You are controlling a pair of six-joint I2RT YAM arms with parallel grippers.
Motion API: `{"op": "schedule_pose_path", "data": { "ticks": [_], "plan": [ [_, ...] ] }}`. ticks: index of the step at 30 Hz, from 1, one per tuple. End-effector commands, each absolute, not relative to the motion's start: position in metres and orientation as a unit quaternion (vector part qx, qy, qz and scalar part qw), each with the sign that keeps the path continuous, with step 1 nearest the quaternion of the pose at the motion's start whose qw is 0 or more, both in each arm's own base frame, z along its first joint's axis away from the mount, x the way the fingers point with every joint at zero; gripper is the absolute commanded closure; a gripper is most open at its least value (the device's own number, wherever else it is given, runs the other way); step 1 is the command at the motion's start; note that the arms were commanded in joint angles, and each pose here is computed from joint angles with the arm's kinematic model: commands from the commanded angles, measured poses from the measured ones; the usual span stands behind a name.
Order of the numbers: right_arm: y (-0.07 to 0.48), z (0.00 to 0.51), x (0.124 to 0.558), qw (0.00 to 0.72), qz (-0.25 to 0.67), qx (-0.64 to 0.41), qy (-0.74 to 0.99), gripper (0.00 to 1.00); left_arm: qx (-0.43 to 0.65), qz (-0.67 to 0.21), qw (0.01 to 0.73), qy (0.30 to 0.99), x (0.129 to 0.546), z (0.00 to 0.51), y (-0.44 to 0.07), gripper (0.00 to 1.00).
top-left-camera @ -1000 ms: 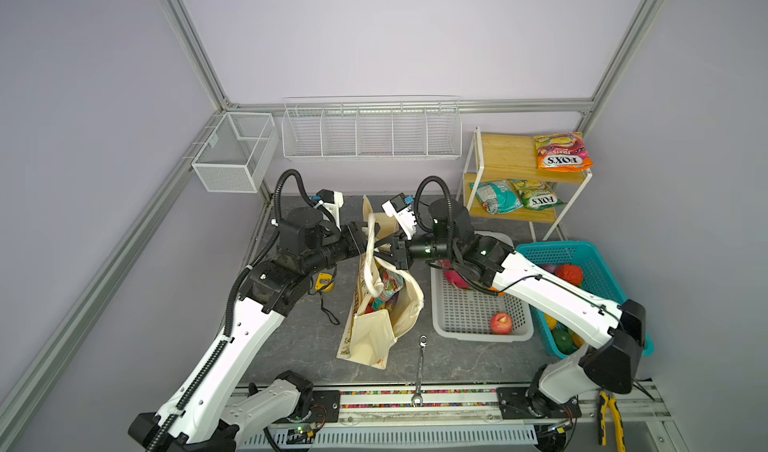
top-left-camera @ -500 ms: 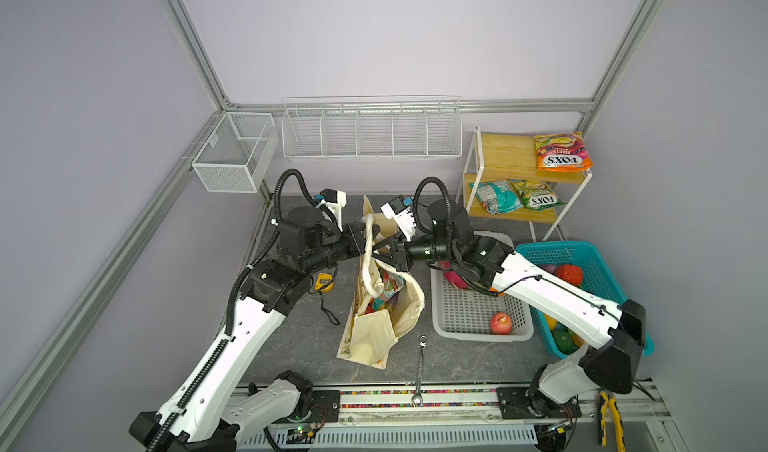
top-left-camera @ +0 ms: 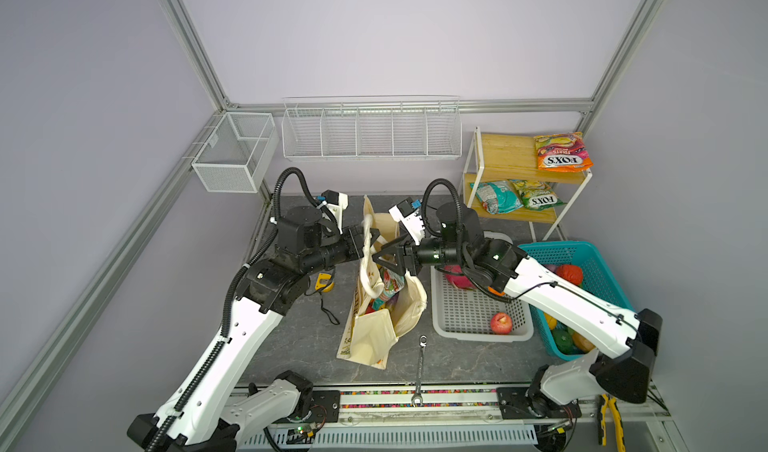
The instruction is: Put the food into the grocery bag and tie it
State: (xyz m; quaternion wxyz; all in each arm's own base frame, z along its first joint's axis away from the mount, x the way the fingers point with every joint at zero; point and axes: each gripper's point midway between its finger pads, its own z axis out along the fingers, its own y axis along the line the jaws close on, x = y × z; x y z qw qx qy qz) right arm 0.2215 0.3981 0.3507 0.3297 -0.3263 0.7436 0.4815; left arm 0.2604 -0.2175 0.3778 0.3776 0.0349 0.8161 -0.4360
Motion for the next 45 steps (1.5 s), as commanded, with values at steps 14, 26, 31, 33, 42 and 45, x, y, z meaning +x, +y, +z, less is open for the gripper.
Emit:
{"op": "schedule_pose_path", "data": {
  "ticks": [14, 26, 31, 33, 42, 45],
  "plan": [
    [0.318, 0.352, 0.218, 0.395, 0.430, -0.286, 0.760, 0.51, 0.071, -0.411, 0.350, 0.839, 0.269, 0.392, -0.226, 1.00],
    [0.323, 0.315, 0.238, 0.361, 0.418, -0.284, 0.784, 0.68, 0.074, -0.442, 0.308, 0.839, 0.253, 0.362, -0.235, 1.00],
    [0.316, 0.309, 0.239, 0.362, 0.413, -0.279, 0.788, 0.69, 0.085, -0.508, 0.323, 0.794, 0.247, 0.391, -0.246, 1.00],
    [0.312, 0.308, 0.242, 0.363, 0.415, -0.273, 0.788, 0.70, 0.091, -0.540, 0.325, 0.771, 0.244, 0.406, -0.252, 1.00],
    [0.300, 0.304, 0.258, 0.364, 0.434, -0.252, 0.785, 0.73, 0.099, -0.640, 0.295, 0.703, 0.239, 0.441, -0.271, 1.00],
    [0.302, 0.305, 0.257, 0.366, 0.444, -0.258, 0.776, 0.74, 0.097, -0.656, 0.290, 0.690, 0.241, 0.445, -0.274, 1.00]
  ]
}}
